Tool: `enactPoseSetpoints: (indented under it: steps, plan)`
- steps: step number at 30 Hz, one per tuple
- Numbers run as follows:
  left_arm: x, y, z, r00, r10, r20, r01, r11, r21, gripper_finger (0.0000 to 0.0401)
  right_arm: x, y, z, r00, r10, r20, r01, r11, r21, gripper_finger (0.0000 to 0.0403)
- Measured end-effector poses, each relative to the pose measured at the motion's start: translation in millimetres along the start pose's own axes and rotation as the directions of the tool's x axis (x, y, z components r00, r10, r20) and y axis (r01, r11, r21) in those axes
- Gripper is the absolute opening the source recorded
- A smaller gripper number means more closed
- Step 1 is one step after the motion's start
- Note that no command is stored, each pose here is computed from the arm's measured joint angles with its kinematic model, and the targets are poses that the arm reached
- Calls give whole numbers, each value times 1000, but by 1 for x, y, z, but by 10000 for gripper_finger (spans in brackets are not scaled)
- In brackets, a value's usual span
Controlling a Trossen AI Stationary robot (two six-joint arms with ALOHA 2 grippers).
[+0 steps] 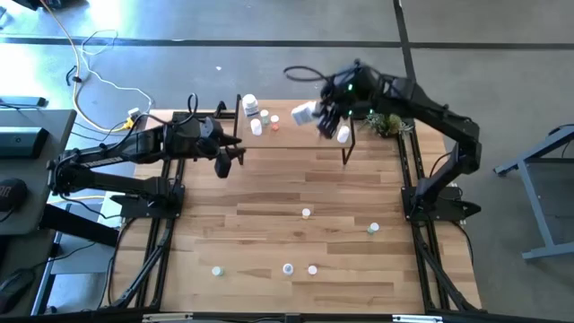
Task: Pick and place medicine bottles onto shelf by color
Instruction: Put the white and blue pill bottle on the shelf
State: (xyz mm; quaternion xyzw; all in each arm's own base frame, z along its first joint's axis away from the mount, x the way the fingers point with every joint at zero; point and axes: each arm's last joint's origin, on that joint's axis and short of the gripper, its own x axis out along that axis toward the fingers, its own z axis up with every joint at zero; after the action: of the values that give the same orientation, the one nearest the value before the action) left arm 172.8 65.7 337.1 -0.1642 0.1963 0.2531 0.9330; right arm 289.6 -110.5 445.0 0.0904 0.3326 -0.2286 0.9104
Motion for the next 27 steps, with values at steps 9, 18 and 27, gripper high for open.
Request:
enactPoseSetpoints:
  steps: [9, 18, 27]
  plan:
    - [1, 9, 2, 999, 45, 10, -45, 999, -15, 179, 2, -59, 4, 989, -145, 2, 138, 937, -322, 147]
    - [1, 12, 3, 997, 72, 16, -72, 997, -23, 179, 44, -78, -2, 976, -180, -120, 95, 856, -509, 147]
    - [1, 13, 4, 993, 112, 27, -112, 993, -24, 179, 68, -74, -13, 952, -164, -258, 8, 858, -513, 147]
